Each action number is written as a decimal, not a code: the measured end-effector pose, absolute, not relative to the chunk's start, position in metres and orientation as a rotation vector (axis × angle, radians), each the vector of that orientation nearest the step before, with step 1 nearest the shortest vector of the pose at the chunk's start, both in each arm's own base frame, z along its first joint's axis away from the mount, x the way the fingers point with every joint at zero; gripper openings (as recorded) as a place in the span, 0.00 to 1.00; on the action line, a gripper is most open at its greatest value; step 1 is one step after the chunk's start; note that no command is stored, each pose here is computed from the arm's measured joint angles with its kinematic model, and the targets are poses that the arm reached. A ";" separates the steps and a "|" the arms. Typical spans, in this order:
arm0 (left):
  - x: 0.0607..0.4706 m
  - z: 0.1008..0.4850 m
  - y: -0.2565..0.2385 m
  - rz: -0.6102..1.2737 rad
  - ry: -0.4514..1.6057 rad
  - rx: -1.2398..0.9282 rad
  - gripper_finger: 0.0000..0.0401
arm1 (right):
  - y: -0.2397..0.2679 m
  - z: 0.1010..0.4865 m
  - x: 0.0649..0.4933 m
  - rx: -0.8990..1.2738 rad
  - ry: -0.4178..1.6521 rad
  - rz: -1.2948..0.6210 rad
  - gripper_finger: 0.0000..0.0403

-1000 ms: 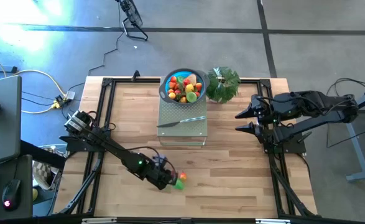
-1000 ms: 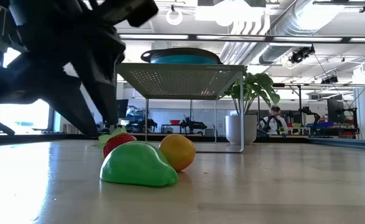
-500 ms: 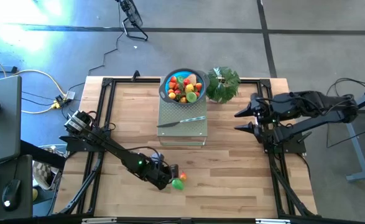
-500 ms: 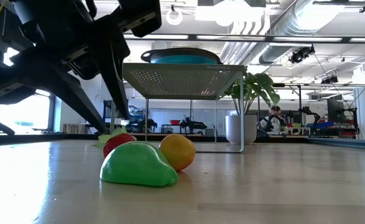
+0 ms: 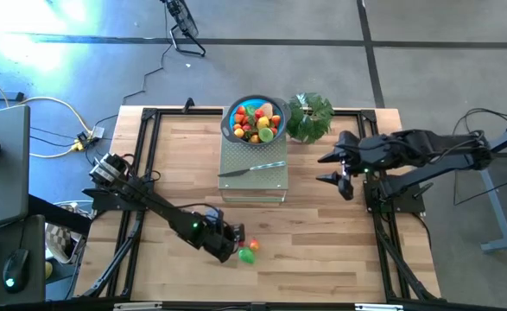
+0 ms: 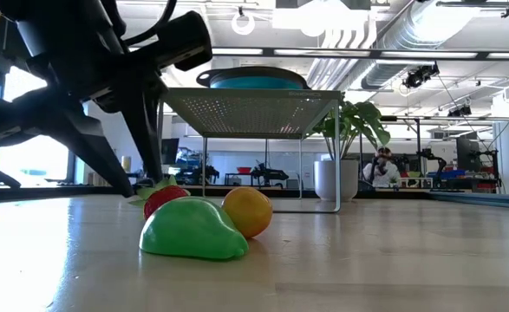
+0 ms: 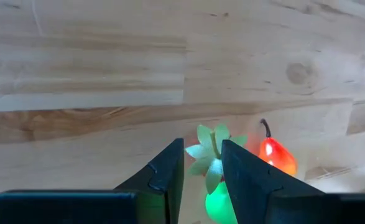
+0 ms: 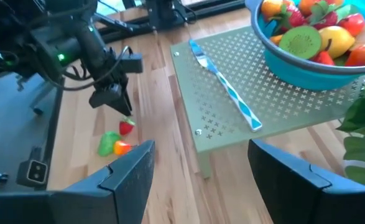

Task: Pick & Place Fruit
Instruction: Put the red strawberry in the blue bowl on the shelf

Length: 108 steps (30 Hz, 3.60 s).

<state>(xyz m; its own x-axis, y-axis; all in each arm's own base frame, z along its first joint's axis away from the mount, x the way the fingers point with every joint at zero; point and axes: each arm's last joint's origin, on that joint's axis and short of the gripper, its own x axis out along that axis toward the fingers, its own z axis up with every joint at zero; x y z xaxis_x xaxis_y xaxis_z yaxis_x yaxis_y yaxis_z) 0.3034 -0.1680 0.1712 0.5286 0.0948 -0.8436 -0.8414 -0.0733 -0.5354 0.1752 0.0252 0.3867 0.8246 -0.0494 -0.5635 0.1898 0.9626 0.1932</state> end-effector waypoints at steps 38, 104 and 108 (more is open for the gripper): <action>0.317 0.160 -0.160 0.890 0.713 -1.502 0.26 | 0.027 0.379 0.185 0.211 0.643 -0.112 0.62; 0.309 0.359 -0.026 0.282 0.116 -0.648 0.00 | 0.027 0.397 0.196 0.236 0.412 -0.163 0.62; 0.309 0.369 -0.004 0.332 0.112 -0.581 0.00 | 0.025 0.398 0.196 0.191 0.402 -0.212 0.62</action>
<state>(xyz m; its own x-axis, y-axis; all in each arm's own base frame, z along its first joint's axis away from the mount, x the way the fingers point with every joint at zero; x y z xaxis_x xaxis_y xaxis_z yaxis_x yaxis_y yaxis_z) 0.3093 -0.0035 0.3687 0.9408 0.2761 -0.1966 -0.3388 0.7847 -0.5191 0.1960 0.0250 0.3977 0.8988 -0.1660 -0.4057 0.2414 0.9600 0.1420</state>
